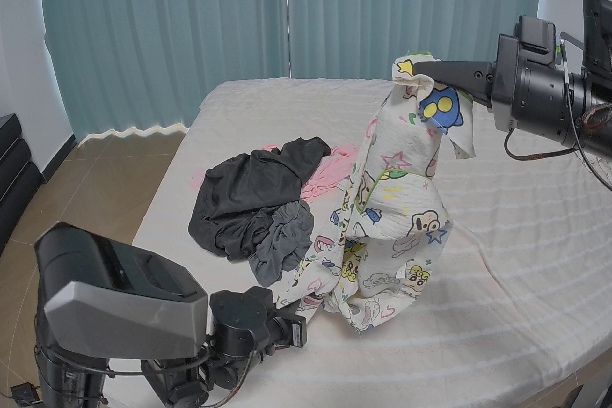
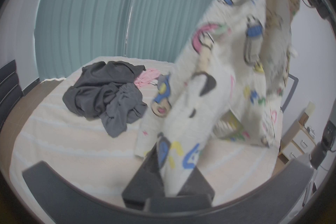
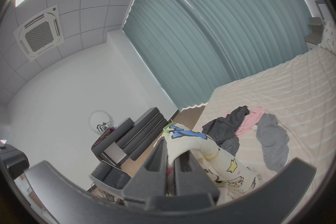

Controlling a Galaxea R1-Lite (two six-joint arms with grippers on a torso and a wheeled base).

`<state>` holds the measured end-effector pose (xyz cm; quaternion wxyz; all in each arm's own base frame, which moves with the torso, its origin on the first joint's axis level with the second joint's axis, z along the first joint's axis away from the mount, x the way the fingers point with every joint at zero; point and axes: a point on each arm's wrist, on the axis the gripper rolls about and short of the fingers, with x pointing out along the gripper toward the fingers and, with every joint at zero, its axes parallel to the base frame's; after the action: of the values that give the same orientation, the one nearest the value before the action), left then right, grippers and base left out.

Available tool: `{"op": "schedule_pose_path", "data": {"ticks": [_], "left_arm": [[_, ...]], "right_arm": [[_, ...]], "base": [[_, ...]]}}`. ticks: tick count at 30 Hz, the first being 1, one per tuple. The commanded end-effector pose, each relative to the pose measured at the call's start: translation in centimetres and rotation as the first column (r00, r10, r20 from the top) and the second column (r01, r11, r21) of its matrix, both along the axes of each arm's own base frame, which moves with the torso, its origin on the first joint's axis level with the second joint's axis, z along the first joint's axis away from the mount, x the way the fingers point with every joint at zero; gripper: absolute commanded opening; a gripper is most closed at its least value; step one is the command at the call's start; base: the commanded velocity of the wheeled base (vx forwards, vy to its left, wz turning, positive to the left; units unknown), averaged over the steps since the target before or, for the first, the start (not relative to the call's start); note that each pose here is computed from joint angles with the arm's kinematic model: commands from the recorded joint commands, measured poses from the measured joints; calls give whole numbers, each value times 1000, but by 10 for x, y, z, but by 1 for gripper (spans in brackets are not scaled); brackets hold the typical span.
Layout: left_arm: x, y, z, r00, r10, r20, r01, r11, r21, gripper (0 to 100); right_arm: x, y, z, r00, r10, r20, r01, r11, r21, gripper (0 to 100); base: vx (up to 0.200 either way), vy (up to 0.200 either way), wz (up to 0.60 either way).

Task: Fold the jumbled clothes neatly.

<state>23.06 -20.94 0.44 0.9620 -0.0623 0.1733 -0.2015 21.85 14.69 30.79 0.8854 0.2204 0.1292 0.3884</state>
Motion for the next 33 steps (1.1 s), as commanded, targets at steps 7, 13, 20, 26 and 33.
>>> {"op": "schedule_pose_path", "data": {"ticks": [7,13,20,26,33], "left_arm": [[40,44,153,930,214,299,-149,963,-224,0],[67,53,242,885,296,358,-197,937,-287,0],[93,55,286,813,406,418,-257,894,-368,0],[98,68,330,723,492,485,-260,844,-469,0],[100,68,292,775,469,422,-311,866,-391,0]], "right_arm": [[46,-44,-25,974,-216,-71,214,976,-46,0],[76,-55,-18,956,-293,-31,292,956,-22,0],[99,-49,10,921,-380,90,374,925,73,0],[100,-53,54,869,-454,196,421,887,188,0],[107,-56,18,878,-467,105,459,883,93,0]], "base": [[0,0,0],[0,0,0],[0,0,0],[0,0,0],[0,0,0]]}}
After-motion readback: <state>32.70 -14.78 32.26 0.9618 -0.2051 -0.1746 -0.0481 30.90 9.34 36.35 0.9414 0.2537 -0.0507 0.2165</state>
